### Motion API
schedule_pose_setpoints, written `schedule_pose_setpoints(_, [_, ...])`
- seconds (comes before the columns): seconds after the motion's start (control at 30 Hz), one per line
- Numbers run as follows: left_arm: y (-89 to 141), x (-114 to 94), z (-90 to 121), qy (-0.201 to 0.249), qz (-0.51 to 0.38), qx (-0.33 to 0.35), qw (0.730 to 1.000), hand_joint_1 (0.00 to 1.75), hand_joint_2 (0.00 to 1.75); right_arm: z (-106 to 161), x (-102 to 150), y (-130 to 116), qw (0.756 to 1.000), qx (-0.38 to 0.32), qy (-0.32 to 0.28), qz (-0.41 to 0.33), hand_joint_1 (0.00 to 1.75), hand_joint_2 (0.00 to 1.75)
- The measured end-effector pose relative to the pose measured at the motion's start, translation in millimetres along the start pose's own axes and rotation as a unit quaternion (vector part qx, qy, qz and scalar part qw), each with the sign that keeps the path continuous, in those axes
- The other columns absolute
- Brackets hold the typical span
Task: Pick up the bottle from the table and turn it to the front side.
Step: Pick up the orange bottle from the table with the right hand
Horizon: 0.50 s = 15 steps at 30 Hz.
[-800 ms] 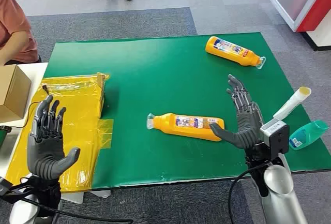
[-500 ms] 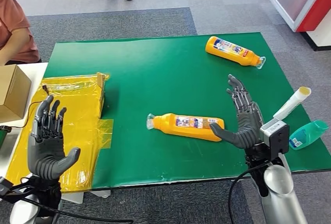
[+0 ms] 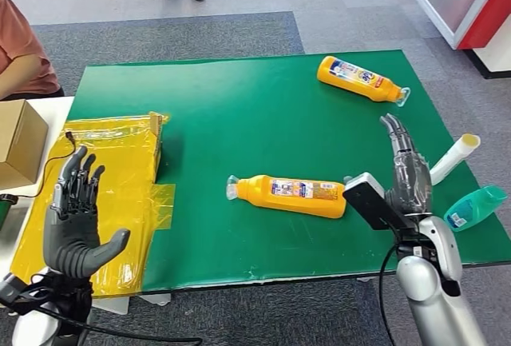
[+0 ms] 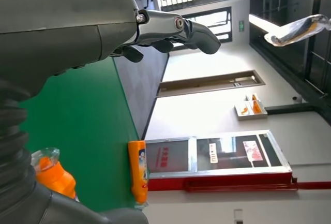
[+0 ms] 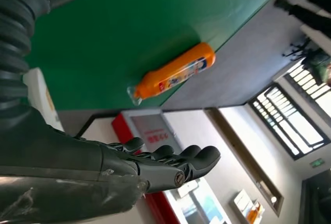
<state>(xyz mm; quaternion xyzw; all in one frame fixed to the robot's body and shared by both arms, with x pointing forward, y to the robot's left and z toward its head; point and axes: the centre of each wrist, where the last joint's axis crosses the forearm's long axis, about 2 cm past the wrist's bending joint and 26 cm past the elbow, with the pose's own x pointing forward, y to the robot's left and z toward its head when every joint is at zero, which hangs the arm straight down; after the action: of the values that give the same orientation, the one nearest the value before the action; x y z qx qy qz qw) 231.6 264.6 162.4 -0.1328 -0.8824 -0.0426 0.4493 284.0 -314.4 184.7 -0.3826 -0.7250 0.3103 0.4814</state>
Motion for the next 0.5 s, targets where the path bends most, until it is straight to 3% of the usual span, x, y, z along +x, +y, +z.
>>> schedule_pose_setpoints(0.17, [-1,10,-45,-0.026,-0.012,-0.031,0.999,0.0,1.75,-35,3,10,0.99,0.058,0.038,0.127,0.0,1.75])
schedule_pose_setpoints(0.33, [-5,18,-82,-0.055,-0.011,-0.051,0.997,0.0,1.75,-55,2,31,0.98,0.099,0.045,0.169,0.0,1.75])
schedule_pose_setpoints(0.5, [-8,22,-103,-0.067,-0.011,-0.062,0.996,0.0,1.75,-67,3,48,0.97,0.139,0.046,0.195,0.0,1.75])
